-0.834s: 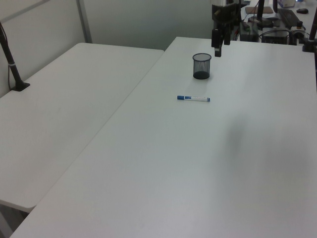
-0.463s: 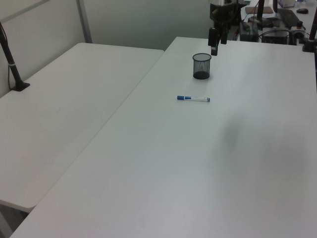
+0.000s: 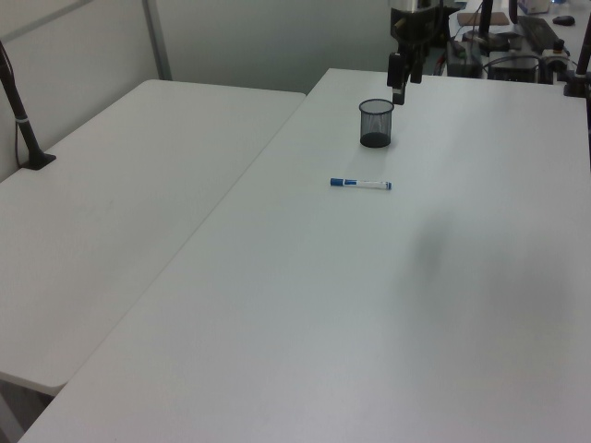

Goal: Insert the marker
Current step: 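Move the gripper down over the white blue-capped marker, then close the gripper on the marker's middle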

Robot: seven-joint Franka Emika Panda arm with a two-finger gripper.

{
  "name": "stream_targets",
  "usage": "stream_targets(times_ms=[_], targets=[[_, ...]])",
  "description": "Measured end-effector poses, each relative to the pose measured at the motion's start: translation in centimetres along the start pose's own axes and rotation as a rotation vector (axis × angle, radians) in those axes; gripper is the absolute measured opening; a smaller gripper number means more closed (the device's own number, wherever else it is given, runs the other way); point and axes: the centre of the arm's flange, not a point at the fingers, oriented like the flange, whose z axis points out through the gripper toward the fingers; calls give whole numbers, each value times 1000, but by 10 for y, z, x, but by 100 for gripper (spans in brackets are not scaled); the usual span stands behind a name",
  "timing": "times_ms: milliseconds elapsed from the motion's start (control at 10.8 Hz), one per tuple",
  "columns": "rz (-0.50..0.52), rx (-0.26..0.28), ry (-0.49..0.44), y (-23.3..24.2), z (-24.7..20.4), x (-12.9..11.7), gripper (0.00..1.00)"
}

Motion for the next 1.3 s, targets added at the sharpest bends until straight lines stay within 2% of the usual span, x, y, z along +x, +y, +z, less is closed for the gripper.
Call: stream_targets(times_ms=[185,371,649,834,1019,1112,1204,1297], targets=[[-53,8,43,-3,26,18,100],[-54,10,62,1,68,40,100],[-52,10,89,34,113,62,100],[-64,7,101,55,140,73,96],[-86,-18,108,60,171,81,86],[-94,-22,101,58,188,84,74],[-99,-21,97,55,204,87,73],[-103,-18,115,52,215,90,66]])
